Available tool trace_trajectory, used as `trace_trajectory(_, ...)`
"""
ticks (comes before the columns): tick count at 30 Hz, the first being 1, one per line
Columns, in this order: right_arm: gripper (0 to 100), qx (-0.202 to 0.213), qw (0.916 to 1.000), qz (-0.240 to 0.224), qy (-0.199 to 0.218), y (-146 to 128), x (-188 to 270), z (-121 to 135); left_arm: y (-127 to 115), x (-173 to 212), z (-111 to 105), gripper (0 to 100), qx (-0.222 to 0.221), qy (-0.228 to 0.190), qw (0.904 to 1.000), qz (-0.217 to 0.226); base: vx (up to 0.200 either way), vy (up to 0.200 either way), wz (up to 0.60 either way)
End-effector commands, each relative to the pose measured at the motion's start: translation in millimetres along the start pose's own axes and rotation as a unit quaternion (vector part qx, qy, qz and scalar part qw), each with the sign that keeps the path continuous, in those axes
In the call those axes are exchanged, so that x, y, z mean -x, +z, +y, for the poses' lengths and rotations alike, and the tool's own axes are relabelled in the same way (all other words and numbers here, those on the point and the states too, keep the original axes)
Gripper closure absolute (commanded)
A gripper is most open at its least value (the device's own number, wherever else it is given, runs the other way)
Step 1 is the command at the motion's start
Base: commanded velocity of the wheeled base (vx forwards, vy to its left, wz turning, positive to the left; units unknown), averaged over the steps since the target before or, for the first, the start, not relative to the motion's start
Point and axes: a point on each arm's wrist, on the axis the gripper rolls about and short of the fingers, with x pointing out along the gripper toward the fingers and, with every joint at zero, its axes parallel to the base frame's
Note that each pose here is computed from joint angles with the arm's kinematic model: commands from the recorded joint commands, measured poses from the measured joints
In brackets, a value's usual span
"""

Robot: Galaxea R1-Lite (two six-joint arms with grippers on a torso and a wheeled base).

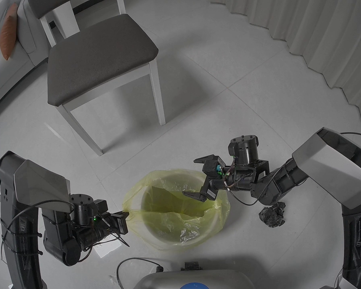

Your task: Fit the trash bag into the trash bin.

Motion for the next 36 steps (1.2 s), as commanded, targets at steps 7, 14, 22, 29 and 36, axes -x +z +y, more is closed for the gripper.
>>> trace_trajectory(7, 0, 0.004, 0.9999, 0.005, 0.016, -2.3, -17.8, 8.0, 2.6, 0.6, -0.8, 100, -0.001, -0.003, 0.9999, -0.010, 0.000, 0.000, 0.00)
trace_trajectory(14, 100, 0.010, 0.9999, 0.012, 0.004, -5.2, -30.2, -2.4, 2.7, 1.0, -0.9, 100, -0.001, -0.003, 0.9999, -0.010, 0.000, 0.000, 0.00)
trace_trajectory(22, 100, 0.010, 0.9998, 0.000, -0.018, 2.7, -27.5, -20.3, 2.9, 0.0, -0.2, 100, 0.001, -0.002, 0.9999, -0.011, 0.000, 0.000, 0.00)
trace_trajectory(29, 100, 0.001, 0.9997, 0.011, -0.020, -9.0, -37.3, -29.1, 2.0, -5.4, 1.8, 100, 0.014, 0.000, 0.9998, -0.012, 0.000, 0.000, 0.00)
trace_trajectory(36, 100, -0.021, 0.9995, 0.019, -0.015, -23.7, -53.3, -26.6, 1.5, -9.7, 4.5, 100, 0.026, 0.002, 0.9996, -0.014, 0.000, 0.000, 0.00)
